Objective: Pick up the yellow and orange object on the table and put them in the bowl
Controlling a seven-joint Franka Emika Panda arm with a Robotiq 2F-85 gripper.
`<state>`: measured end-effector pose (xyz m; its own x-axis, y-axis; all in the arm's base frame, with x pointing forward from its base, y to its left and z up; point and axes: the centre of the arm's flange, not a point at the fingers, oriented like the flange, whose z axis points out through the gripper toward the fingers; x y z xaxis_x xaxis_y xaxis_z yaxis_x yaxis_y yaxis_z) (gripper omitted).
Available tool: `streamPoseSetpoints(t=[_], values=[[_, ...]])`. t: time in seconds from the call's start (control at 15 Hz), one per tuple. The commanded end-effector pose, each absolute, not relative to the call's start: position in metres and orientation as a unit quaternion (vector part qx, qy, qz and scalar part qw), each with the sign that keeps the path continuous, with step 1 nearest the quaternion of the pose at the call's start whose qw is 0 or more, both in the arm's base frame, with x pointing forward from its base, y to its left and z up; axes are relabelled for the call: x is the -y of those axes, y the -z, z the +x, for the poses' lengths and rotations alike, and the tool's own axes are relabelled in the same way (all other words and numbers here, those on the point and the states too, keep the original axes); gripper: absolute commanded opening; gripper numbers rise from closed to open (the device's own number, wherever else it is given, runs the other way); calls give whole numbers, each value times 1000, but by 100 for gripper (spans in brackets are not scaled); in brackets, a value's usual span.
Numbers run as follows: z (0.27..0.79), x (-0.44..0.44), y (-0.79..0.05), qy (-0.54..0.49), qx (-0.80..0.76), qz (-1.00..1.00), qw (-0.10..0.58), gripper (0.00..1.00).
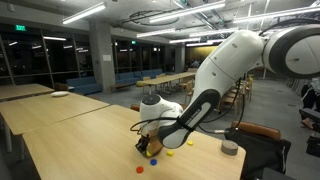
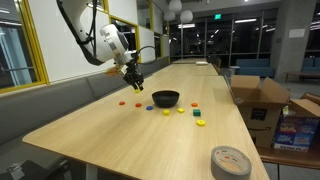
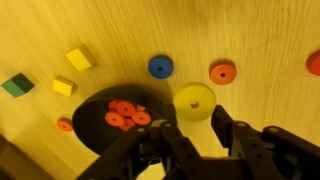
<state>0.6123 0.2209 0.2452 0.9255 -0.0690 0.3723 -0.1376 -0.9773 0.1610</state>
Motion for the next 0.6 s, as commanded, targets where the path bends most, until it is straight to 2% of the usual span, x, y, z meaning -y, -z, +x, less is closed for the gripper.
streamPoseSetpoints(t=[0.0,0.53], values=[[616,-220,-253,-223,66,967,107,25],[657,-195,-230,-242,85,958,125,25]])
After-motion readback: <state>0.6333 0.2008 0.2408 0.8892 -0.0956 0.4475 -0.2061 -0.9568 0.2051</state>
